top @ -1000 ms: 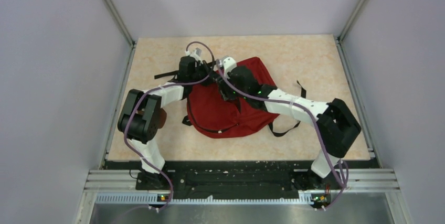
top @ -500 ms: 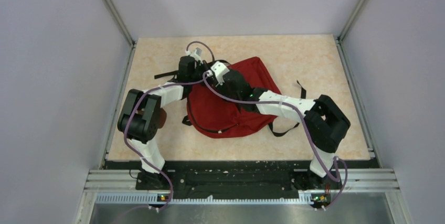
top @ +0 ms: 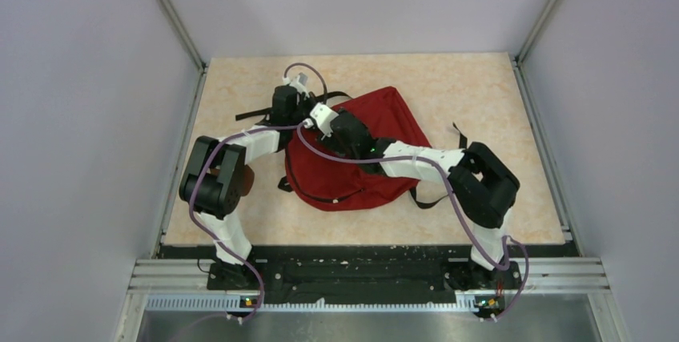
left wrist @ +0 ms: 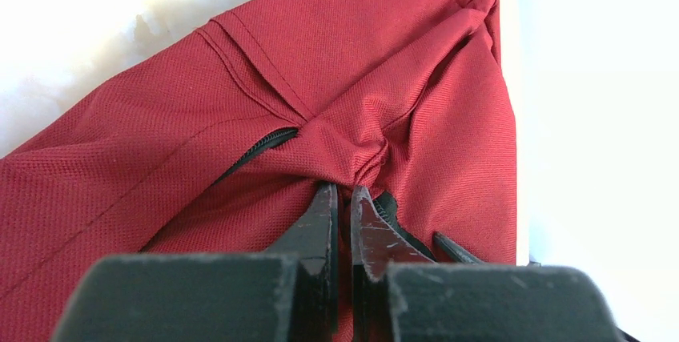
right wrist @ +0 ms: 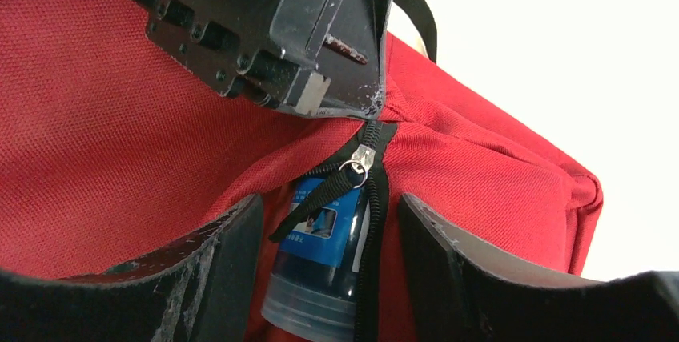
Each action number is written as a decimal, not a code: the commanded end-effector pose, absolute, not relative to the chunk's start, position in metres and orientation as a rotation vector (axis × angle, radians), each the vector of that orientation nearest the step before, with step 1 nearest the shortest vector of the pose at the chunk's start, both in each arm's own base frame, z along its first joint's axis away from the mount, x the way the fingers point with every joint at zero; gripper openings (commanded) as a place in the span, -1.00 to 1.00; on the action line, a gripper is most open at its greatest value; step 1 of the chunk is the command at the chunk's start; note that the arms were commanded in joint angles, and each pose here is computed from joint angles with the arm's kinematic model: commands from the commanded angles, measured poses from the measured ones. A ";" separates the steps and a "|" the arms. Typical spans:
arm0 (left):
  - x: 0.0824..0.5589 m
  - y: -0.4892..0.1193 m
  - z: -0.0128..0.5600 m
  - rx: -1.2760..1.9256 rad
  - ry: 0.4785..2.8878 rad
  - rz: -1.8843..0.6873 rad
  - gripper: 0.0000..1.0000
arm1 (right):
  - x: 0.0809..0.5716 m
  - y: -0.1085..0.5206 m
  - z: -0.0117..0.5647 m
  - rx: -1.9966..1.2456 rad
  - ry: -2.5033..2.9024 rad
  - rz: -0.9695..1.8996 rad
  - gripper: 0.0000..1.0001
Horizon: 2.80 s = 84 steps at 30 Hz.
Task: Pack the student bag
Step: Zip the student bag at the center of the board.
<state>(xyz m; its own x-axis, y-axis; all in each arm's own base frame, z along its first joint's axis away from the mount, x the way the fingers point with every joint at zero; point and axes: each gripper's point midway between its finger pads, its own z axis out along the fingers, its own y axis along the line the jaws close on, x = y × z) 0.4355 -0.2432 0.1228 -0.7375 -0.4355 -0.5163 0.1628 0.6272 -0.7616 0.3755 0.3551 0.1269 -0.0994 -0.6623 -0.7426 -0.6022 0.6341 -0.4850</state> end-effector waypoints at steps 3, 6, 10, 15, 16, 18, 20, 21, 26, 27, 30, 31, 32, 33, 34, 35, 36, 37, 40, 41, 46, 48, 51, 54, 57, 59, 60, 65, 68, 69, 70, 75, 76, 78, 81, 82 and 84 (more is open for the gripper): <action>0.443 -0.250 0.177 -0.108 1.980 -1.160 -1.00 | 0.390 0.365 0.136 -1.009 1.722 -0.177 0.14; 0.442 -0.250 0.176 -0.112 1.983 -1.162 -1.00 | 0.399 0.365 0.142 -0.981 1.698 -0.234 -0.10; 0.442 -0.249 0.177 -0.115 1.980 -1.162 -1.00 | 0.405 0.366 0.152 -0.948 1.681 -0.268 -0.59; 0.442 -0.247 0.177 -0.123 1.977 -1.156 -1.00 | 0.403 0.362 0.167 -0.896 1.695 -0.252 -1.00; 0.442 -0.247 0.178 -0.125 1.976 -1.156 -1.00 | 0.401 0.361 0.170 -0.884 1.702 -0.238 -1.00; 0.442 -0.247 0.178 -0.130 1.975 -1.156 -1.00 | 0.395 0.361 0.177 -0.861 1.721 -0.187 -1.00; 0.443 -0.247 0.179 -0.136 1.970 -1.159 -1.00 | 0.388 0.362 0.184 -0.854 1.746 -0.133 -1.00; 0.443 -0.247 0.179 -0.141 1.969 -1.160 -1.00 | 0.384 0.362 0.185 -0.859 1.768 -0.110 -1.00; 0.444 -0.247 0.181 -0.157 1.954 -1.170 -1.00 | 0.362 0.363 0.176 -0.901 1.906 -0.002 -1.00; 0.444 -0.247 0.182 -0.161 1.952 -1.170 -1.00 | 0.356 0.363 0.175 -0.905 1.929 0.024 -1.00; 0.444 -0.246 0.183 -0.164 1.945 -1.169 -1.00 | 0.342 0.362 0.168 -0.907 1.992 0.097 -1.00; 0.444 -0.246 0.183 -0.165 1.944 -1.169 -1.00 | 0.339 0.361 0.165 -0.909 2.011 0.109 -1.00; 0.444 -0.246 0.184 -0.165 1.941 -1.171 -1.00 | 0.335 0.360 0.163 -0.911 2.030 0.118 -1.00; 0.444 -0.246 0.184 -0.166 1.939 -1.173 -1.00 | 0.332 0.358 0.160 -0.912 2.048 0.121 -1.00; 0.444 -0.245 0.185 -0.167 1.936 -1.173 -1.00 | 0.329 0.356 0.158 -0.911 2.063 0.125 -1.00; 0.445 -0.245 0.186 -0.168 1.933 -1.174 -1.00 | 0.327 0.355 0.157 -0.911 2.074 0.131 -1.00; 0.445 -0.245 0.187 -0.169 1.931 -1.173 -1.00 | 0.324 0.354 0.155 -0.911 2.086 0.140 -1.00; 0.445 -0.244 0.188 -0.171 1.928 -1.173 -1.00 | 0.320 0.353 0.156 -0.912 2.091 0.154 -1.00; 0.446 -0.243 0.190 -0.174 1.919 -1.174 -1.00 | 0.312 0.350 0.157 -0.895 2.118 0.192 -1.00; 0.447 -0.243 0.192 -0.175 1.916 -1.176 -1.00 | 0.311 0.350 0.160 -0.887 2.118 0.201 -1.00; 0.438 -0.242 0.201 -0.165 1.907 -1.202 -0.66 | 0.316 0.345 0.166 -0.861 2.099 0.163 -1.00; 0.433 -0.238 0.207 -0.166 1.900 -1.184 -0.40 | 0.318 0.345 0.167 -0.853 2.093 0.155 -1.00; 0.427 -0.230 0.212 -0.176 1.910 -1.130 -0.12 | 0.321 0.346 0.166 -0.841 2.084 0.151 -1.00; 0.421 -0.229 0.213 -0.160 1.928 -1.114 0.06 | 0.323 0.348 0.166 -0.832 2.078 0.160 -1.00; 0.421 -0.231 0.206 -0.139 1.973 -1.095 0.14 | 0.322 0.351 0.168 -0.829 2.072 0.179 -1.00; 0.421 -0.233 0.193 -0.136 2.051 -1.061 0.15 | 0.322 0.353 0.168 -0.829 2.070 0.189 -1.00; 0.420 -0.234 0.187 -0.128 2.088 -1.041 0.16 | 0.322 0.353 0.169 -0.826 2.069 0.194 -1.00; 0.414 -0.242 0.168 -0.047 2.226 -0.968 0.22 | 0.323 0.356 0.169 -0.826 2.064 0.204 -0.99; 0.412 -0.244 0.156 -0.025 2.291 -0.938 0.26 | 0.325 0.358 0.170 -0.814 2.056 0.210 -0.99; 0.411 -0.244 0.150 -0.021 2.312 -0.936 0.28 | 0.325 0.358 0.170 -0.812 2.053 0.211 -0.99; 0.410 -0.246 0.145 -0.015 2.330 -0.939 0.31 | 0.326 0.358 0.170 -0.808 2.050 0.211 -0.98; 0.403 -0.257 0.121 0.017 2.424 -0.960 0.32 | 0.332 0.360 0.173 -0.775 2.026 0.204 -0.96; 0.403 -0.258 0.116 0.017 2.435 -0.959 0.30 | 0.333 0.361 0.176 -0.766 2.016 0.207 -0.95; 0.403 -0.261 0.111 0.012 2.445 -0.967 0.15 | 0.334 0.362 0.177 -0.759 2.008 0.210 -0.91; 0.406 -0.261 0.112 -0.012 2.428 -0.966 -0.40 | 0.336 0.362 0.178 -0.759 2.001 0.203 -0.81; 0.408 -0.261 0.115 -0.016 2.413 -0.968 -0.54 | 0.336 0.361 0.177 -0.758 2.003 0.199 -0.80; 0.410 -0.260 0.120 -0.030 2.389 -0.965 -0.79 | 0.337 0.360 0.175 -0.761 2.006 0.186 -0.80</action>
<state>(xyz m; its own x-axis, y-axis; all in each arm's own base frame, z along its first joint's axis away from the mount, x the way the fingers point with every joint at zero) 0.4040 -0.2566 0.1038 -0.8688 -0.2052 -0.4507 0.1537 0.7535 -0.6392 0.3394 0.3498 0.1486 -0.4022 -0.4895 -0.7737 -0.5853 0.7873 -0.1937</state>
